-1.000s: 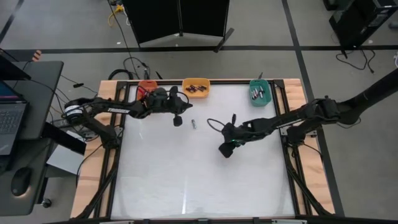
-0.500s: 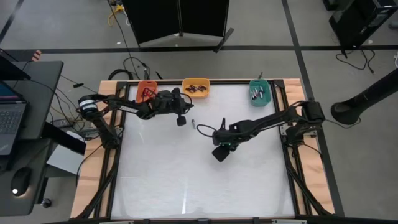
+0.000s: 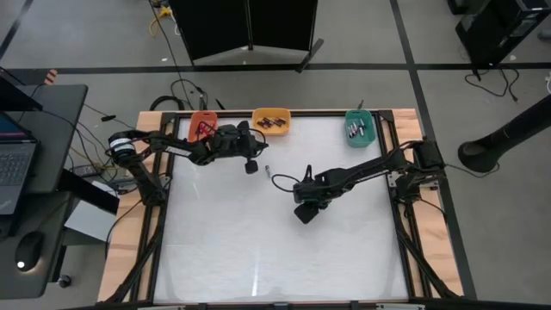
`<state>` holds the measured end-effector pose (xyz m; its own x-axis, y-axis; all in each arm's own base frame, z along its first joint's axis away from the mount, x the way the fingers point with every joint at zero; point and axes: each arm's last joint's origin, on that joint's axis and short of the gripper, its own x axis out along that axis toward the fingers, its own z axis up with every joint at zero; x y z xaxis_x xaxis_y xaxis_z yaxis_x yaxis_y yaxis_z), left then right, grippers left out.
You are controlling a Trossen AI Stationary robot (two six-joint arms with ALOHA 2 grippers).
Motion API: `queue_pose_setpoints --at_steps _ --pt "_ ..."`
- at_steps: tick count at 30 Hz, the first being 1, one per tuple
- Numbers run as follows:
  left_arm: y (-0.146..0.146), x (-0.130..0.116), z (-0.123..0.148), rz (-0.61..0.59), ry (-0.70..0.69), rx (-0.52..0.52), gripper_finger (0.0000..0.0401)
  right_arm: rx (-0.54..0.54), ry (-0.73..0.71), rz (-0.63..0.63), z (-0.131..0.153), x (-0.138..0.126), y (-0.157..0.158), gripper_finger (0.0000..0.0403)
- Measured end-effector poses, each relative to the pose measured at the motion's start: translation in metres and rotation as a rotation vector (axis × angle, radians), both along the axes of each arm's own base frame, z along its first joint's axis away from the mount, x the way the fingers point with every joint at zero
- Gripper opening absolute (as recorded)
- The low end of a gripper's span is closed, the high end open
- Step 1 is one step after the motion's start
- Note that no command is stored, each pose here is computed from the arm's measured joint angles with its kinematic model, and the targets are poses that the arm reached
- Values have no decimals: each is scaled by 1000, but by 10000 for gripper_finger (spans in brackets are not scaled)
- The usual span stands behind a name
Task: Sort batteries
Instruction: Put the gold battery into the yellow bin
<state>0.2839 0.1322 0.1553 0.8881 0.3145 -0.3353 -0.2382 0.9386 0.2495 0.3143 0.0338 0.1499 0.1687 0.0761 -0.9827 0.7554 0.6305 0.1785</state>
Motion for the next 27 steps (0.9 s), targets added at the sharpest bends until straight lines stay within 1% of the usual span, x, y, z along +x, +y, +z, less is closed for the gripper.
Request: queue_pose_setpoints --at_steps 6,9,14,18,22,25,27 --pt "0 0 0 6 -2 -4 6 -44 -4 28 0 0 -1 111" --pt "0 0 0 11 -3 -3 6 -49 -6 42 -2 -1 -1 99" --pt "1 0 0 43 -10 -14 6 -53 3 39 -10 -7 -2 97" --pt "-2 -7 -3 58 -58 -14 6 -65 -3 65 -12 -9 -4 98" --pt "-6 -16 -8 70 -131 -30 6 -75 -2 129 -12 -9 -7 82" --pt "-10 -23 -12 77 -162 -48 6 -79 3 202 -9 -7 -9 62" --pt "-11 -26 -14 80 -177 -58 6 -83 6 245 -7 -5 -11 59"
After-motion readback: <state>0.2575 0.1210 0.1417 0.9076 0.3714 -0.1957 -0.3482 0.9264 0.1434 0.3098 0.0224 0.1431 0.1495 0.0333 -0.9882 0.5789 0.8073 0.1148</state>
